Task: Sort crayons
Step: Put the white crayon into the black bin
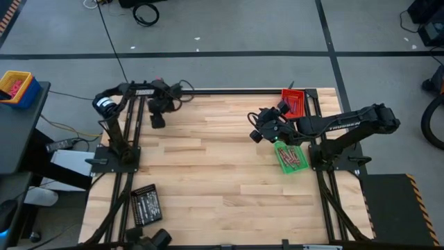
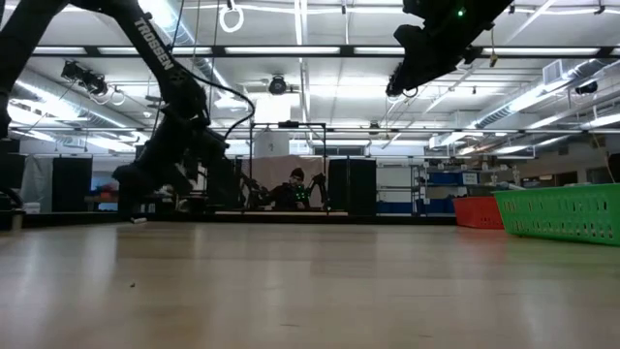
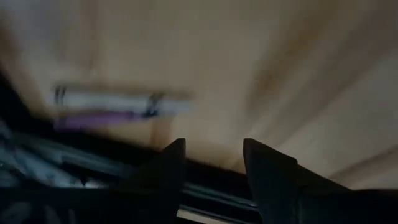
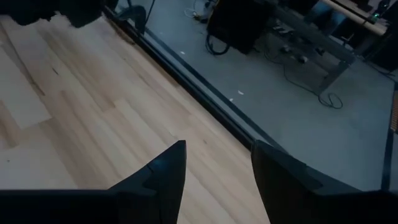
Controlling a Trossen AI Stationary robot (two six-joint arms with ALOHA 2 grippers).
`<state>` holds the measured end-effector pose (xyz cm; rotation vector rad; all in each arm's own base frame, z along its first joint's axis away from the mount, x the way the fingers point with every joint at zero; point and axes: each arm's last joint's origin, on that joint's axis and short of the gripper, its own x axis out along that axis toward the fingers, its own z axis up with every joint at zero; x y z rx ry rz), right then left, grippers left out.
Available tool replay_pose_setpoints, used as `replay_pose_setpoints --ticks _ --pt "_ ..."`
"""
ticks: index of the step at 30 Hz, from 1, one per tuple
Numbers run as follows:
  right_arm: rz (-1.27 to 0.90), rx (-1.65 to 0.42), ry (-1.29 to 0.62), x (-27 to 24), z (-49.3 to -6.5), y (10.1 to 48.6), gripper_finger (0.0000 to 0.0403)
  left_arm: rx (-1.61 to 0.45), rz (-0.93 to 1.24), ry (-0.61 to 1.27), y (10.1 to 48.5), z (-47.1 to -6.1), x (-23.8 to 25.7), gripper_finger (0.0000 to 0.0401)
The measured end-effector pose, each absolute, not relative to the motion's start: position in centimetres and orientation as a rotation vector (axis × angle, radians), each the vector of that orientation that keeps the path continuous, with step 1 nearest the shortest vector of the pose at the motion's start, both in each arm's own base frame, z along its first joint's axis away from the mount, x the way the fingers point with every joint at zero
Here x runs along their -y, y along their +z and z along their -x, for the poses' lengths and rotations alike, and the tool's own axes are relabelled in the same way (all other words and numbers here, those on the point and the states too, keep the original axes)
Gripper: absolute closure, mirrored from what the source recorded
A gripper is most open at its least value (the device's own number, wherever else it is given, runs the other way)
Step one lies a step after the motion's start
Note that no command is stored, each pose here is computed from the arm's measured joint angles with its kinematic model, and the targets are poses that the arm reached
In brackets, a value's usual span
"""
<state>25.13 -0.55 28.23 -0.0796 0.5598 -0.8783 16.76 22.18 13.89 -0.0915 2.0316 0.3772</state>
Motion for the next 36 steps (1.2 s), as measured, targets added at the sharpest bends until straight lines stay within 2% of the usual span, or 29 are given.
replay_pose_setpoints --ticks 4,8,13,16,18,26,36 --pt "0.066 -0.537 -0.876 0.5 -25.3 28.4 0.0218 -1.979 0.259 0.589 14.3 -14.9 -23.8 0.025" --pt "0.058 -0.532 -0.872 0.5 -25.3 28.4 0.0218 -1.82 0.442 0.814 15.7 -14.6 -25.8 0.0285" --pt "0.055 -0.529 -0.869 0.5 -25.4 28.4 0.0218 -1.609 0.686 1.183 17.0 -12.9 -28.2 0.0333" --pt "0.053 -0.529 -0.866 0.5 -25.4 28.4 0.0218 -1.625 0.707 1.187 16.8 -12.9 -28.1 0.0377" --pt "0.053 -0.529 -0.866 0.5 -25.4 28.4 0.0218 -1.677 0.705 1.181 16.2 -13.0 -27.9 0.0392" --pt "0.046 -0.532 -0.85 0.5 -25.4 28.4 0.0218 -1.841 0.588 1.24 14.2 -14.1 -27.6 0.0395" --pt "0.041 -0.525 -0.845 0.5 -25.5 28.5 0.0218 -1.769 0.574 1.293 13.8 -15.1 -28.1 0.0393"
